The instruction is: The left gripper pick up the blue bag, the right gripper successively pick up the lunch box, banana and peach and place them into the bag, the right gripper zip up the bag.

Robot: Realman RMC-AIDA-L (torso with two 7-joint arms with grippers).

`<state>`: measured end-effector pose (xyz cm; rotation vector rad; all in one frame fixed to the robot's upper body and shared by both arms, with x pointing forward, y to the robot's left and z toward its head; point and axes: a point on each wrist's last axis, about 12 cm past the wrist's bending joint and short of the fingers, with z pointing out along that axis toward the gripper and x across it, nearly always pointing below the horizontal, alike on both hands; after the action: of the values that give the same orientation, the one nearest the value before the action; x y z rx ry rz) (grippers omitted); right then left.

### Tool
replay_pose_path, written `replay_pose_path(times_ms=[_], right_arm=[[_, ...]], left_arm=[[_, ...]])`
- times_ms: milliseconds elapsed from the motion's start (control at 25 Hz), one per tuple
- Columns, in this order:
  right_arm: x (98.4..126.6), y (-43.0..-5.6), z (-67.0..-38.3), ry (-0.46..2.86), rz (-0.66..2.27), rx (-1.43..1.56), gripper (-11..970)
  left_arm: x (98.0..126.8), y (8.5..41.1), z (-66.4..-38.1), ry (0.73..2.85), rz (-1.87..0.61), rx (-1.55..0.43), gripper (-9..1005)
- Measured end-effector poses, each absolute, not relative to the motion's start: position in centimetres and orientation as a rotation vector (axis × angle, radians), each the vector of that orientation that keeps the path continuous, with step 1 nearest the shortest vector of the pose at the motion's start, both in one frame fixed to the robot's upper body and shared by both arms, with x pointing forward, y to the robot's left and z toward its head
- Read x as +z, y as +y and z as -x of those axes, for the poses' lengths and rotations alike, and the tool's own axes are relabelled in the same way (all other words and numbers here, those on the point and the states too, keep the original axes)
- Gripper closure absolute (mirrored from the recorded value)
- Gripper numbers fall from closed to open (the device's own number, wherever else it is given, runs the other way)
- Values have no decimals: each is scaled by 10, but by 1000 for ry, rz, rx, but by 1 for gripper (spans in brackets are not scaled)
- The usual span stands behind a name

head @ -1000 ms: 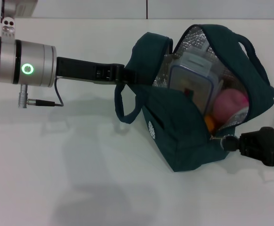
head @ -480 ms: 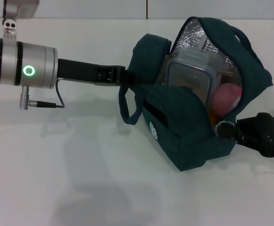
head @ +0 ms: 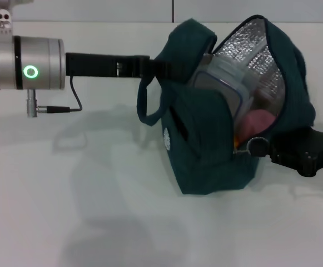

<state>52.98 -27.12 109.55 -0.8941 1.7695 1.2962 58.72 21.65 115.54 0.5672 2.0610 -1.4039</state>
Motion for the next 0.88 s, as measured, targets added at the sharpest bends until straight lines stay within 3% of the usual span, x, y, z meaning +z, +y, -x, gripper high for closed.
replay_pose_path(times_ms=[360, 560, 720, 800, 880], right_arm=[[1110, -256, -539, 1673, 988, 1327, 953], [1111, -250, -543, 1672, 1006, 1327, 953], [1113, -246, -547, 1666, 1021, 1322, 953], [1115, -244, -548, 1656, 1023, 1324, 953], [1117, -242, -550, 1644, 1021, 1326, 953]], left_arm=[[1145, 237, -587, 1910, -496, -1400, 842], [1137, 259, -578, 1784, -435, -1353, 646], [1136, 270, -567, 1686, -452, -1341, 567], [1132, 279, -548, 1607, -497, -1354, 528], [1131, 280, -541, 1576, -523, -1359, 530]])
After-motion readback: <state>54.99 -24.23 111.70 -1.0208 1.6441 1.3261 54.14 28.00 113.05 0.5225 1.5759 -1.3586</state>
